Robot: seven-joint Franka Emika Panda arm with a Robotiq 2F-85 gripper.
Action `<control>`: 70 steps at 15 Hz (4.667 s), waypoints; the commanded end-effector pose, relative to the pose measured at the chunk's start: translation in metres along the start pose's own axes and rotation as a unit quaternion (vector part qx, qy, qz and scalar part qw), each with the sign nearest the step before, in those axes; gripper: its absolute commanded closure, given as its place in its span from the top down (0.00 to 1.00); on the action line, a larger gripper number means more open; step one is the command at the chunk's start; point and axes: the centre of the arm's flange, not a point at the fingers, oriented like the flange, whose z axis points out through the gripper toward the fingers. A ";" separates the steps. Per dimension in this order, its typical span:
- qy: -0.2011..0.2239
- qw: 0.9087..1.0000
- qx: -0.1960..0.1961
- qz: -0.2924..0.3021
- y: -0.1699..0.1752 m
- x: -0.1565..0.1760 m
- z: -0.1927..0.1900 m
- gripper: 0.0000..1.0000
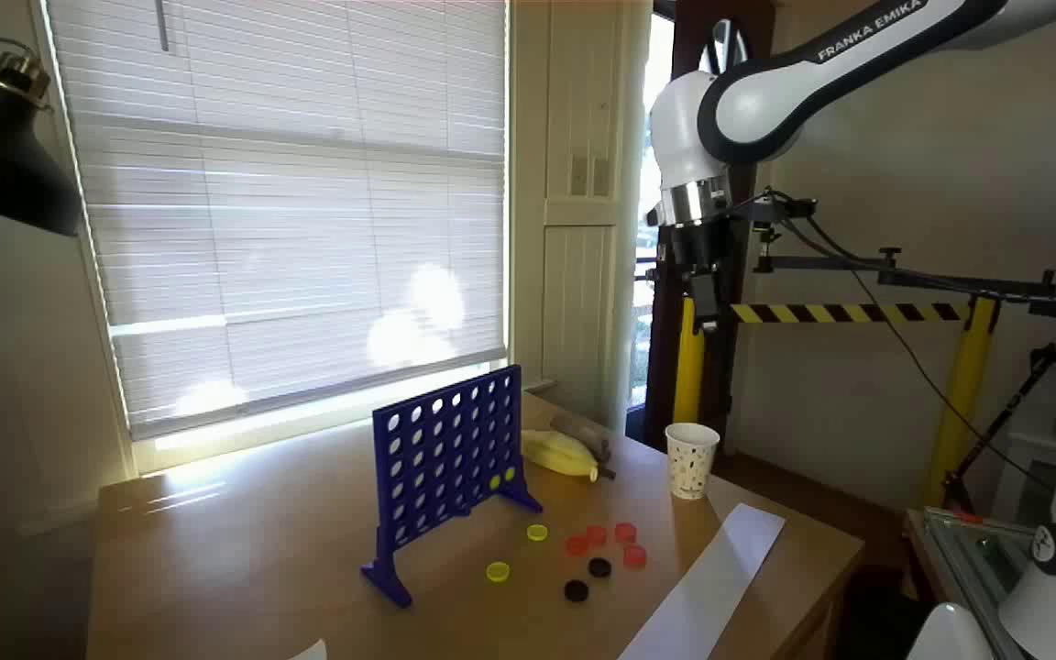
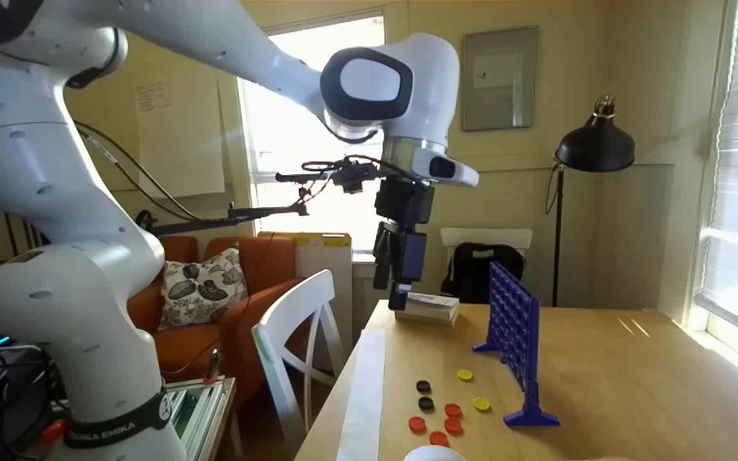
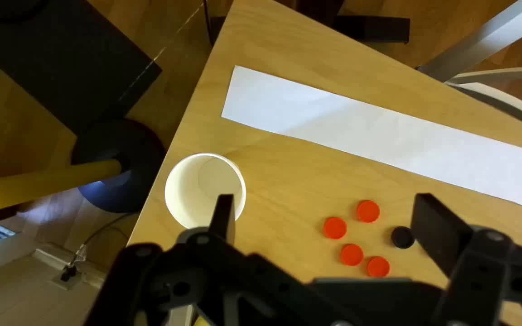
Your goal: Place one yellow ring in the fifth line of the blue object
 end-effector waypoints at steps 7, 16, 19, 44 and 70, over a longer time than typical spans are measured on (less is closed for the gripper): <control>0.001 1.000 -0.005 0.008 -0.001 0.012 -0.002 1.00; 0.131 0.983 -0.055 -0.116 -0.071 0.120 -0.009 1.00; 0.162 0.975 -0.036 -0.150 -0.076 0.144 0.005 1.00; 0.231 0.971 0.051 -0.034 -0.169 0.207 0.107 1.00; 0.175 0.980 0.071 -0.062 -0.202 0.235 0.187 1.00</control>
